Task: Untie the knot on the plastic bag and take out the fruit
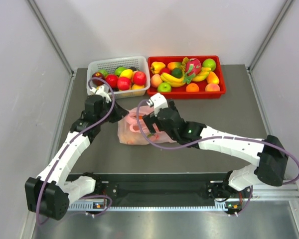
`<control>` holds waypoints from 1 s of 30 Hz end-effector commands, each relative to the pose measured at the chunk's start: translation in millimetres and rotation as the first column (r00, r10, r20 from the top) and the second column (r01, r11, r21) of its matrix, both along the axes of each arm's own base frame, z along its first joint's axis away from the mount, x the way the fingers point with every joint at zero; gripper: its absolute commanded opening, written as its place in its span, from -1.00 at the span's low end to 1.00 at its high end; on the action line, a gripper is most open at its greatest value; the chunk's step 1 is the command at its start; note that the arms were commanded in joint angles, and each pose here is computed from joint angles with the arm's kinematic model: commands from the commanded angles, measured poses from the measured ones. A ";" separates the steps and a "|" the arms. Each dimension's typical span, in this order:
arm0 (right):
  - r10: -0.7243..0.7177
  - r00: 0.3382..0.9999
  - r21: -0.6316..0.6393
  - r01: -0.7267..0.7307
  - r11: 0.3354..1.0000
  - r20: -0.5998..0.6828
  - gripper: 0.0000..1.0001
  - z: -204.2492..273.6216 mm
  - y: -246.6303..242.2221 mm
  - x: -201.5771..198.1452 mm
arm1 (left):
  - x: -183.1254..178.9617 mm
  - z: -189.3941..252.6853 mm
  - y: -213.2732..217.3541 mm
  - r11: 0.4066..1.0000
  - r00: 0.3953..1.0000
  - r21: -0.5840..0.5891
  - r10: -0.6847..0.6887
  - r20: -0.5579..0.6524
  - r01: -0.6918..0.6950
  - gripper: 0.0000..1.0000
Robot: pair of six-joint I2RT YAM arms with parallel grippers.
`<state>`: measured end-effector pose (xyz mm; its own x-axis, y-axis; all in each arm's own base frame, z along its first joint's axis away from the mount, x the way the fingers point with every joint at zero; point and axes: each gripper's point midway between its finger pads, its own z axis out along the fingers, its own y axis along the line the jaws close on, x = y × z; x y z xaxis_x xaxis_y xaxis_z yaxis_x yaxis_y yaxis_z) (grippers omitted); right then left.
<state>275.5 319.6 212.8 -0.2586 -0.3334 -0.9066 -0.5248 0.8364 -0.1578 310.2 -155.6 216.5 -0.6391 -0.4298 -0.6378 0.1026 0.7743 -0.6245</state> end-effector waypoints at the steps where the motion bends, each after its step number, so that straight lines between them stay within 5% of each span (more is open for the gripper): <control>1: -0.041 0.999 0.046 0.042 0.998 -0.028 0.99 9.2 9.1 0.9 | 2.4 23.9 -4.4 0.999 0.996 -0.046 -0.014 0.089 0.018 -1.00; 5: -0.186 0.981 -0.079 0.182 0.980 -0.049 0.95 -15.4 -20.3 7.9 | 0.2 27.9 0.2 1.000 0.995 -0.030 0.000 0.103 0.003 -1.00; 7: -0.208 0.976 -0.089 0.201 0.975 -0.070 0.73 -24.6 -27.2 8.2 | 0.2 29.8 2.3 1.000 0.994 -0.027 0.011 0.112 -0.008 -1.00; 10: -0.261 0.959 -0.125 0.247 0.961 -0.112 -0.15 -45.9 -50.8 7.4 | -0.3 32.5 5.6 1.000 0.992 -0.016 0.023 0.122 -0.021 -1.00; 11: -0.287 0.952 -0.114 0.275 0.955 -0.107 -0.66 -42.5 -61.0 9.3 | -0.2 30.5 8.9 0.999 0.992 0.001 0.032 0.119 -0.033 -1.00; 13: -0.316 0.943 -0.096 0.306 0.947 -0.109 -0.94 -42.1 -74.6 8.8 | 0.4 31.1 13.3 0.998 0.992 0.021 0.049 0.120 -0.052 -1.00; 23: -0.371 0.927 0.085 0.375 0.923 -0.063 -1.00 5.3 -135.7 42.0 | 39.3 34.7 25.5 0.987 0.978 0.039 0.151 0.142 -0.158 -1.00; 30: -0.346 0.937 0.200 0.330 0.923 0.049 -1.00 59.2 -126.2 93.5 | 92.2 106.1 8.4 0.994 0.938 -0.047 0.107 0.331 -0.097 -1.00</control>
